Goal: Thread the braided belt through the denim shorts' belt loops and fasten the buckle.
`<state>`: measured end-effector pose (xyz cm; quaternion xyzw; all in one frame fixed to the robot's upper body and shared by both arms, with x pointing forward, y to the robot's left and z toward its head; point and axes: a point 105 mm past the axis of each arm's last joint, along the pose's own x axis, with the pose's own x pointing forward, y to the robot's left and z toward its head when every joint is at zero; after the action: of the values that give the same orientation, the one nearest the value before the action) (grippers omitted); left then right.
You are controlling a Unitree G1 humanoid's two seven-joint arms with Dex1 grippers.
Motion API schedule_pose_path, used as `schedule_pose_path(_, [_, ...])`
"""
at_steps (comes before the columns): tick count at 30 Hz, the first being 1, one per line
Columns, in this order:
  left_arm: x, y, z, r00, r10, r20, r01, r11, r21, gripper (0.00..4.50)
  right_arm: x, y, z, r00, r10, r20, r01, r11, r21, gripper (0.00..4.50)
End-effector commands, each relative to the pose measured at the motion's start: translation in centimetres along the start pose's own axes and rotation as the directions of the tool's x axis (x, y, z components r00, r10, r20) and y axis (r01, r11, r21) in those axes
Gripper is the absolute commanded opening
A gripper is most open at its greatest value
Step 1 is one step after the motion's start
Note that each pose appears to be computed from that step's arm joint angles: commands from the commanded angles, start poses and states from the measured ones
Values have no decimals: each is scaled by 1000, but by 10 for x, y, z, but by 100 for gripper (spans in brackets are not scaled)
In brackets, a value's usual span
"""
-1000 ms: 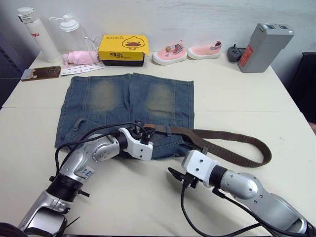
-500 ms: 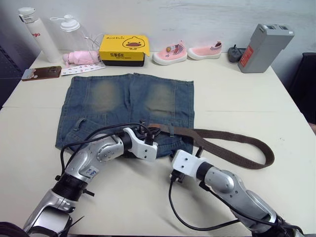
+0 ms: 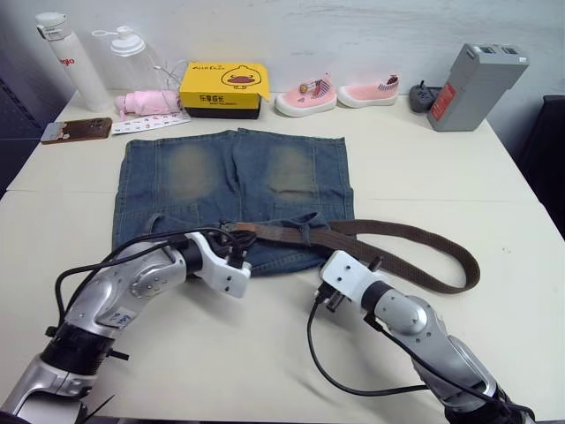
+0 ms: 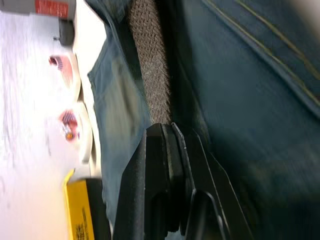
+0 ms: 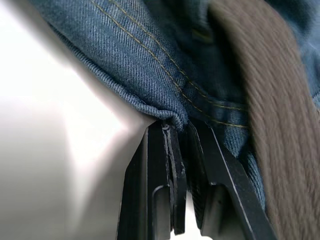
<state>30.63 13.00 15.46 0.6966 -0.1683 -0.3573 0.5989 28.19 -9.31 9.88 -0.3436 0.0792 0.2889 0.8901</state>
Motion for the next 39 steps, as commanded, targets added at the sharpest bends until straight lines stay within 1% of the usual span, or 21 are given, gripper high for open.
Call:
schedule_pose_path(1, [-13,16,-3,998,66,-26,-65,998,15,0,-8,-17,-31,989,-67,-133,73,997,40,6])
schedule_pose_path(3, [-16,18,-1,996,84,-20,-84,996,13,0,-11,-22,-33,986,-83,-142,92,994,55,6])
schedule_pose_path(7, [-15,31,24,976,189,107,-196,979,55,0,-20,-39,-41,974,-134,-181,153,984,96,6])
schedule_pose_path(11, [2,44,43,943,242,228,-269,959,92,0,-19,-39,-35,979,-119,-166,135,986,94,6])
schedule_pose_path(14, [18,48,52,928,242,284,-286,951,122,0,-16,-34,-28,985,-97,-145,113,988,105,6])
schedule_pose_path(16, [25,51,56,921,242,307,-294,946,137,0,-15,-32,-26,986,-87,-139,103,989,109,6])
schedule_pose_path(19, [25,50,50,927,235,293,-285,948,144,0,-17,-33,-27,985,-95,-145,113,986,123,6])
schedule_pose_path(22, [13,40,34,950,205,237,-245,957,153,0,-25,-45,-37,971,-148,-190,178,972,151,6])
schedule_pose_path(24, [4,38,26,959,202,201,-234,961,150,0,-33,-55,-46,957,-184,-222,222,962,159,6])
schedule_pose_path(27, [-6,39,20,964,211,165,-235,961,146,0,-43,-67,-55,939,-224,-261,274,946,172,6])
schedule_pose_path(30, [-10,34,17,969,203,139,-221,966,134,0,-56,-76,-67,919,-251,-303,316,930,188,6])
schedule_pose_path(32, [-9,31,18,971,199,136,-217,968,128,0,-63,-79,-73,909,-260,-325,332,925,187,6])
schedule_pose_path(35, [-5,32,24,965,212,154,-230,967,110,0,-69,-84,-76,899,-270,-343,347,919,186,6])
schedule_pose_path(37, [-1,32,29,961,216,175,-235,967,99,0,-68,-81,-69,919,-240,-314,317,921,226,6])
schedule_pose_path(39, [5,31,33,957,219,189,-239,967,89,0,-70,-80,-54,946,-205,-251,279,910,307,6])
